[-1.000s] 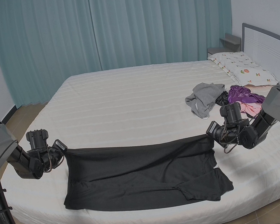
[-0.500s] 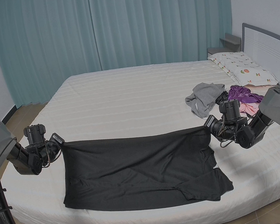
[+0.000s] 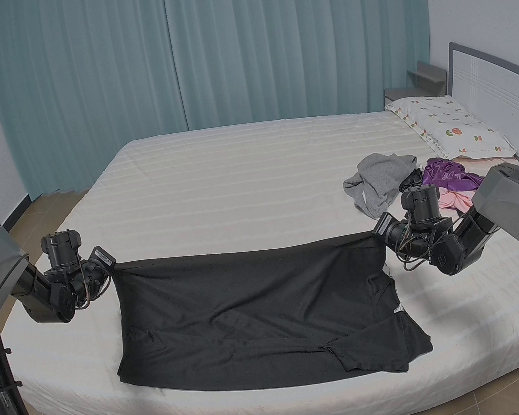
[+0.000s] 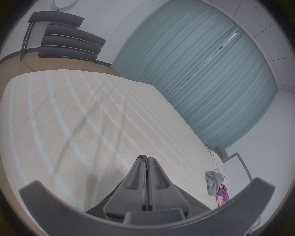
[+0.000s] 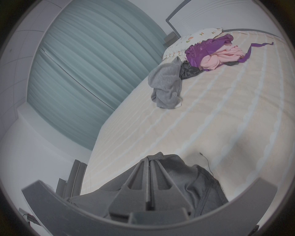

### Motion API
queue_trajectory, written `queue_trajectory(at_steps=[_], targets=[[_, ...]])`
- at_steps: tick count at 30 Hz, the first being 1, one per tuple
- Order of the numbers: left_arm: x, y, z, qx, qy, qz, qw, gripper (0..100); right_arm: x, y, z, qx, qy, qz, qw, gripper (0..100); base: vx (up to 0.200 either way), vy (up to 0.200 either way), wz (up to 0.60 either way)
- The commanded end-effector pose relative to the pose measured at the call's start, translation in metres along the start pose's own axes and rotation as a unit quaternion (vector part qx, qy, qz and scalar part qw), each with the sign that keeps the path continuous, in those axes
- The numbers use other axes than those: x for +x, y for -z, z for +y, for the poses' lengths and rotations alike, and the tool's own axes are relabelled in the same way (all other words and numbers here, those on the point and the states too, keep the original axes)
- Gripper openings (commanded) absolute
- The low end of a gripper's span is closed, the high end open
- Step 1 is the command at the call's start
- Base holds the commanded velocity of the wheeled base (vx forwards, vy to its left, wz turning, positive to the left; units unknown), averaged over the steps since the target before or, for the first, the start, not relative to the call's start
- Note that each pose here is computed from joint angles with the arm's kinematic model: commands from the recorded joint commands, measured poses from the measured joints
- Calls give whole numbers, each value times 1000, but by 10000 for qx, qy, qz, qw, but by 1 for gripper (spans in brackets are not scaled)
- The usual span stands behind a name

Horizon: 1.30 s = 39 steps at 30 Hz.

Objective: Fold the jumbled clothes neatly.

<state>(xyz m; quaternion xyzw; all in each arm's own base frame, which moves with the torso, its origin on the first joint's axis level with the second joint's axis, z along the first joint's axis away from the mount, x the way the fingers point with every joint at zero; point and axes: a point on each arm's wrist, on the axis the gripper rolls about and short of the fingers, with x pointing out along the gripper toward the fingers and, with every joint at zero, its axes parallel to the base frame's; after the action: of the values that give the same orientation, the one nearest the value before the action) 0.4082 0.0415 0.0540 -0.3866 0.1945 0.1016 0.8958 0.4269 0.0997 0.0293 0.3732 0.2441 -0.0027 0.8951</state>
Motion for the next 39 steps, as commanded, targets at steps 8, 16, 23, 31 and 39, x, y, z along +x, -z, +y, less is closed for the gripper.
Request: queue_trajectory(at_steps=[8,16,23,31,39], targets=[[12,18,12,34,-163,258,9995,0,0,-12,1,28,-37,-181,9998,0,0,0,0],[10,16,11,31,-162,248,9996,0,-4,-13,-3,-19,29,-127,9999,0,0,0,0],[-5,22,20,235,-320,411,9984,0,-23,3,-14,-278,157,322,9990,0,0,0,0],[-22,28,28,428,-475,587,9962,0,-53,19,-30,-411,335,839,9951,0,0,0,0],[-28,44,43,559,-624,968,9918,0,-58,39,-48,-611,587,1224,9889,0,0,0,0]])
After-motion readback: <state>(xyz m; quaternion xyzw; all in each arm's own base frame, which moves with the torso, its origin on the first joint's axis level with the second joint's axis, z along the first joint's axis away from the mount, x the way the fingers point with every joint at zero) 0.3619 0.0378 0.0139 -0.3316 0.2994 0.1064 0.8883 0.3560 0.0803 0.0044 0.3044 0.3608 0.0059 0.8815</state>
